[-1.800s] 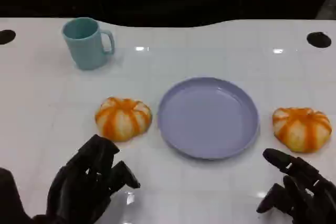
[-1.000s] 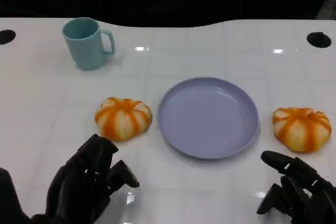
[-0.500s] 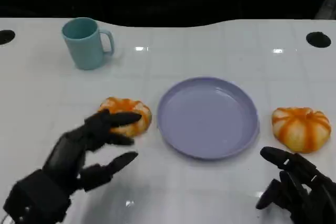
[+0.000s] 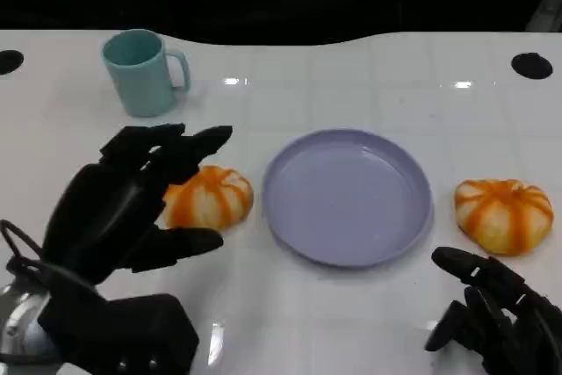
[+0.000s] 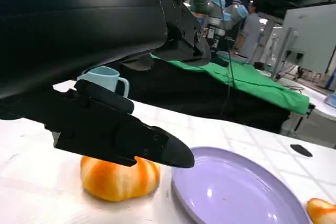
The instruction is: Grasp the bread from the table and place it into the plate.
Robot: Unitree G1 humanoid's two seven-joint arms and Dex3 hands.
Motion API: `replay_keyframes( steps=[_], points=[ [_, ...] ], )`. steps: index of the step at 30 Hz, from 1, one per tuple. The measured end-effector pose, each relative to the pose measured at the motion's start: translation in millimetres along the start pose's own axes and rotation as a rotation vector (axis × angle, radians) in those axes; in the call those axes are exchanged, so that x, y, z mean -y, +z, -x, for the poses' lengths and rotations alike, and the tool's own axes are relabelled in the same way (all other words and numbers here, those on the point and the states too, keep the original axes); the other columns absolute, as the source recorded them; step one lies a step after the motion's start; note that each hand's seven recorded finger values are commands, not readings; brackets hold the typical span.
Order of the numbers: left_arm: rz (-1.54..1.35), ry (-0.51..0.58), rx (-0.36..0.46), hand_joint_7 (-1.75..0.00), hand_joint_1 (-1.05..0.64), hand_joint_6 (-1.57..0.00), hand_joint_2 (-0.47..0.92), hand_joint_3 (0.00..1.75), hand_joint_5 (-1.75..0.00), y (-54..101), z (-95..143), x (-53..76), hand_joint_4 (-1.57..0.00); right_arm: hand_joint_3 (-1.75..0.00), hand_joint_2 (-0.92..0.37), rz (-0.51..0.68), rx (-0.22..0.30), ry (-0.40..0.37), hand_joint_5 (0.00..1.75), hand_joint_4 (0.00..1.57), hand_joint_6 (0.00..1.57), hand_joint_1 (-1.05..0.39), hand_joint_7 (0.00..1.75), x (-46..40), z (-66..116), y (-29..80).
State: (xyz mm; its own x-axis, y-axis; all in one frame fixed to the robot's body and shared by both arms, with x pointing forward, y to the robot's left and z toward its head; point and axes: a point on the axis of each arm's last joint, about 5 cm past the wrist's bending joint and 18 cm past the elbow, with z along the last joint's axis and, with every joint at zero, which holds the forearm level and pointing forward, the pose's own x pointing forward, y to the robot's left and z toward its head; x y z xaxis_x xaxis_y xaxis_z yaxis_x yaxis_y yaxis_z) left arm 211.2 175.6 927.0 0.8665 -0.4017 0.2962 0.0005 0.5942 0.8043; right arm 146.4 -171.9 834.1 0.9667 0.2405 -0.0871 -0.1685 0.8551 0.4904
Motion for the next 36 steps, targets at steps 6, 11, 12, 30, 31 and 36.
replay_keyframes(
  steps=[6, 11, 12, 30, 31, 36],
  points=[
    [-0.233, -0.174, -0.063, -0.02, -0.44, -0.22, 0.71, 0.00, -0.32, -2.0, -18, 1.3, 0.00, -0.19, -0.92, -0.001, 0.009, 0.005, 1.49, 0.66, 0.90, -0.79, 0.64, 0.4, -0.2, 0.5],
    [-0.337, -0.245, -0.089, -0.01, -0.42, -0.22, 0.71, 0.00, -0.33, -0.2, -42, 4.8, 0.00, -0.19, -0.92, 0.001, 0.011, 0.002, 1.48, 0.66, 0.90, -0.79, 0.63, 1.2, 1.9, -0.1],
    [-0.345, -0.254, -0.090, -0.01, -0.42, -0.22, 0.71, 0.00, -0.33, 0.4, -44, 6.0, 0.00, -0.19, -0.92, 0.001, 0.010, 0.000, 1.48, 0.66, 0.90, -0.79, 0.63, 1.4, 2.3, -0.2],
    [-0.343, -0.547, -0.344, -0.01, -0.46, -0.20, 0.71, 0.00, -0.17, -17.7, -92, 55.2, -0.05, -0.19, -0.92, -0.001, 0.012, 0.004, 1.47, 0.69, 0.94, -0.80, 0.59, 0.4, 6.5, 1.0],
    [-0.341, -0.547, -0.351, -0.01, -0.46, -0.20, 0.71, 0.00, -0.17, -18.9, -92, 56.4, -0.05, -0.19, -0.92, -0.001, 0.012, 0.005, 1.47, 0.69, 0.94, -0.80, 0.59, 0.3, 6.5, 1.1],
    [-0.352, -0.583, -0.383, -0.01, -0.45, -0.21, 0.72, 0.00, -0.15, -24.8, -94, 65.4, -0.08, -0.19, -0.92, -0.007, 0.013, 0.023, 1.45, 0.70, 0.95, -0.79, 0.57, 0.1, 7.1, 0.6]
  ],
)
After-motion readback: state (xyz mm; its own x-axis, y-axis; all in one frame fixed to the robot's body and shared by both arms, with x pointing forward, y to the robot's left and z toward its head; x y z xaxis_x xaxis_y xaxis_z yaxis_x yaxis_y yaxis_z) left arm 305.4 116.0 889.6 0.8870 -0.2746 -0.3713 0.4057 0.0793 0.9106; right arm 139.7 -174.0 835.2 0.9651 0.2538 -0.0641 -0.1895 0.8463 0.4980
